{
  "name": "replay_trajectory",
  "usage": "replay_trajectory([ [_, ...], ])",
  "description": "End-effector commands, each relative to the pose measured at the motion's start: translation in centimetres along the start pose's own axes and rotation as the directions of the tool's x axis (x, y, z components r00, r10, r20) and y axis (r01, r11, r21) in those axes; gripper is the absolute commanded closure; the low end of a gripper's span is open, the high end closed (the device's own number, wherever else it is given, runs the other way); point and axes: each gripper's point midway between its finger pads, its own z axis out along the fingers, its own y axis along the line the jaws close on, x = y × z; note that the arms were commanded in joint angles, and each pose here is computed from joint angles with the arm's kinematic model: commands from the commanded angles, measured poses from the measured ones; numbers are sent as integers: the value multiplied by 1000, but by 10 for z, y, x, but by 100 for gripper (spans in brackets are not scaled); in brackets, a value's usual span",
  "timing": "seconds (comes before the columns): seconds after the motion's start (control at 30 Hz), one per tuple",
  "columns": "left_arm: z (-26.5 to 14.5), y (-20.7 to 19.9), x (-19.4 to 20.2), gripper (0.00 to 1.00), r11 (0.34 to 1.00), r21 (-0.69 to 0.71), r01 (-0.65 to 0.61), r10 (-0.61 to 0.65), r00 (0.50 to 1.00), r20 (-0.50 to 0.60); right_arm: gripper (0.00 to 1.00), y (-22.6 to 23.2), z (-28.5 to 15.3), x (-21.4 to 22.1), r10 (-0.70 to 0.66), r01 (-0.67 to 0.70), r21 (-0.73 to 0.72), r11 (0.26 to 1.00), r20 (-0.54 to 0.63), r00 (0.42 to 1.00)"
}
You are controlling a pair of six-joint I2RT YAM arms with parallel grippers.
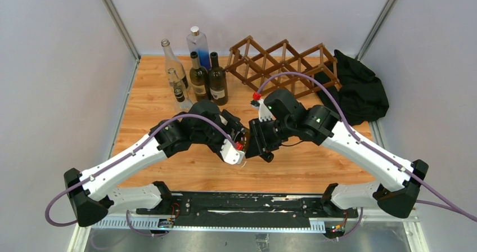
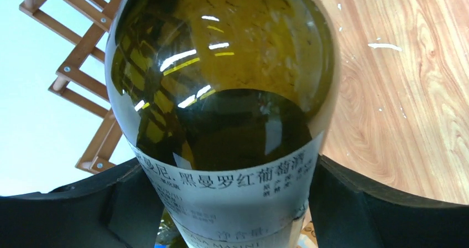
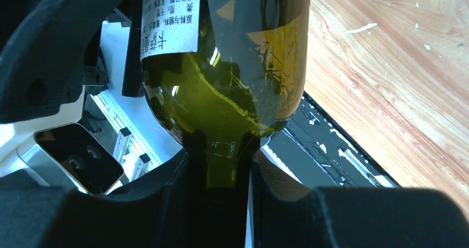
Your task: Take the wine bottle off the wine rack
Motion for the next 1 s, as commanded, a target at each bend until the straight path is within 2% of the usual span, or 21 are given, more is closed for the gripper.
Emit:
replay_trajectory([
  [0.0,3,9,-1,18,999,-54,8,-8,1000,-1,97,39,-20,-21,-112,126,-127,984,111,988],
  [0.07,3,12,-5,35,998,-60,10,-9,1000,18,86,37,-21,-22,-119,133,-117,984,120,986],
  [0.1,2,15,-8,44,998,-69,11,-9,1000,28,75,35,-22,-23,-120,133,-103,986,127,985],
  [0.13,1,20,-10,55,996,-87,14,-10,999,38,56,32,-24,-23,-122,135,-87,987,139,983],
  [0.17,0,24,-12,69,994,-105,20,-15,999,47,46,29,-25,-24,-122,134,-72,988,149,981],
  [0.2,-2,29,-14,92,991,-133,30,-23,998,55,32,26,-29,-26,-128,139,-55,989,173,977],
  [0.23,-3,35,-15,99,985,-164,49,-39,997,63,24,24,-34,-29,-134,144,-34,989,200,971],
  [0.27,-6,41,-16,100,978,-195,71,-59,996,69,14,22,-41,-33,-139,146,-14,989,231,963],
  [0.3,-7,46,-16,100,972,-217,94,-80,994,76,10,17,-49,-39,-141,142,17,990,272,952],
  [0.4,-13,59,-21,100,938,-258,231,-203,970,131,7,12,-77,-50,-131,114,67,991,395,909],
  [0.47,-21,73,-21,100,885,-283,370,-324,925,197,6,7,-92,-51,-109,83,76,994,470,876],
  [0.5,-24,76,-19,100,838,-274,471,-415,878,239,6,4,-99,-50,-98,70,74,995,508,856],
  [0.57,-30,81,-16,100,772,-257,582,-511,808,293,5,-1,-117,-48,-82,54,64,996,593,801],
  [0.73,-41,92,-10,100,612,-221,760,-657,643,393,4,-11,-147,-48,-109,58,96,994,704,702],
  [0.83,-49,111,-12,100,478,-156,865,-732,490,474,4,-10,-145,-50,-136,84,109,991,704,697],
  [0.97,-63,142,-33,100,316,62,947,-796,229,561,3,-9,-124,-53,-158,137,87,987,696,700],
])
